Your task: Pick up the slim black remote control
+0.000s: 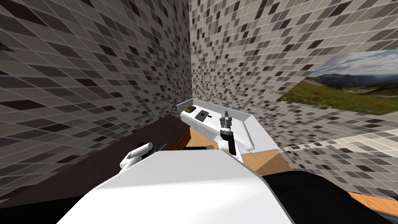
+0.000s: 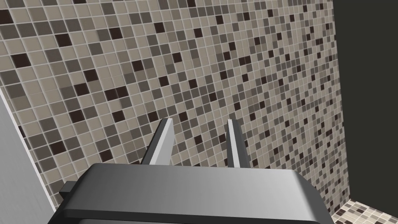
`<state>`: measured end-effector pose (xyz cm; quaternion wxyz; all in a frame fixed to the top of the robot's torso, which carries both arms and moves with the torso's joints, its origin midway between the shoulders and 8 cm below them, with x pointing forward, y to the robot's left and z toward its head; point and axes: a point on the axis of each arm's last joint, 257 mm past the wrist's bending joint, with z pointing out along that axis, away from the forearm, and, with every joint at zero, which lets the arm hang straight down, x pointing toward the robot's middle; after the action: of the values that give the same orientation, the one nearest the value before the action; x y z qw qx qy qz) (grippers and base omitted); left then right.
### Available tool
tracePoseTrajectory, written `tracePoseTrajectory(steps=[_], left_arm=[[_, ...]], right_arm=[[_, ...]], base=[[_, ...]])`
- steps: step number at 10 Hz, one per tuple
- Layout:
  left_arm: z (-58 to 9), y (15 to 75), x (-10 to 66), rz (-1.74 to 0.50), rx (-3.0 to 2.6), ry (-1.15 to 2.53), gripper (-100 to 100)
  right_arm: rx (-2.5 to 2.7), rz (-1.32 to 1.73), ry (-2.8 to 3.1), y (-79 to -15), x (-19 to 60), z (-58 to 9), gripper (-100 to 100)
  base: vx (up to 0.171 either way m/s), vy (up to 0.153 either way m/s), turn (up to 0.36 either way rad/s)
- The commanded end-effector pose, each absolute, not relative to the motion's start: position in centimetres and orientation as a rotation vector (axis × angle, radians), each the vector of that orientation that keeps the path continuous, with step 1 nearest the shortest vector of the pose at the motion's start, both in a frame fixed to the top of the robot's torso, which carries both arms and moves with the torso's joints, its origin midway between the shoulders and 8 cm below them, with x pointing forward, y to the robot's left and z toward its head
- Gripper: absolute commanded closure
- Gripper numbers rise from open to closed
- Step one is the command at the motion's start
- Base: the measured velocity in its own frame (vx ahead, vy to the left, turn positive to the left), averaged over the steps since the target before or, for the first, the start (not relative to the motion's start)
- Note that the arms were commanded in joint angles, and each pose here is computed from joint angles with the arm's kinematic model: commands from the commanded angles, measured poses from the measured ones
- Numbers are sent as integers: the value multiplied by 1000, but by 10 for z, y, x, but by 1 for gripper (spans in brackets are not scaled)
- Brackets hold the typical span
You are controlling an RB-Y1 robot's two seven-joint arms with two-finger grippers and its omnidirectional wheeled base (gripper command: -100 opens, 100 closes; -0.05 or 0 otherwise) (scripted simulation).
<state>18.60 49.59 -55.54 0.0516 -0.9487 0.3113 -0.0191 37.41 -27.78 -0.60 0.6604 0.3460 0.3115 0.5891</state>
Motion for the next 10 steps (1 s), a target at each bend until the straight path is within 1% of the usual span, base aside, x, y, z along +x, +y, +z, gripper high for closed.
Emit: tracePoseTrajectory(steps=[1, 4, 5, 6, 9, 10], left_arm=[[-555, 496, 186, -58, -2886, 947, 100], [-556, 495, 185, -57, -2890, 945, 100], [-556, 495, 185, -57, -2890, 945, 0], [-549, 498, 187, -58, -2888, 944, 100], [-542, 503, 189, -60, -2887, 941, 100], [-541, 503, 189, -59, -2889, 940, 0]], right_arm=[[783, 1333, 705, -278, 374, -6, 0], [783, 1333, 705, -278, 374, -6, 0], [783, 1333, 705, -278, 374, -6, 0], [783, 1333, 705, -278, 374, -6, 0], [783, 1333, 705, -278, 374, -6, 0], [783, 1333, 705, -278, 374, -6, 0]], base=[[0, 0, 0], [0, 0, 0], [0, 0, 0], [-14, -17, -25], [-21, -26, -18], [0, 0, 0]])
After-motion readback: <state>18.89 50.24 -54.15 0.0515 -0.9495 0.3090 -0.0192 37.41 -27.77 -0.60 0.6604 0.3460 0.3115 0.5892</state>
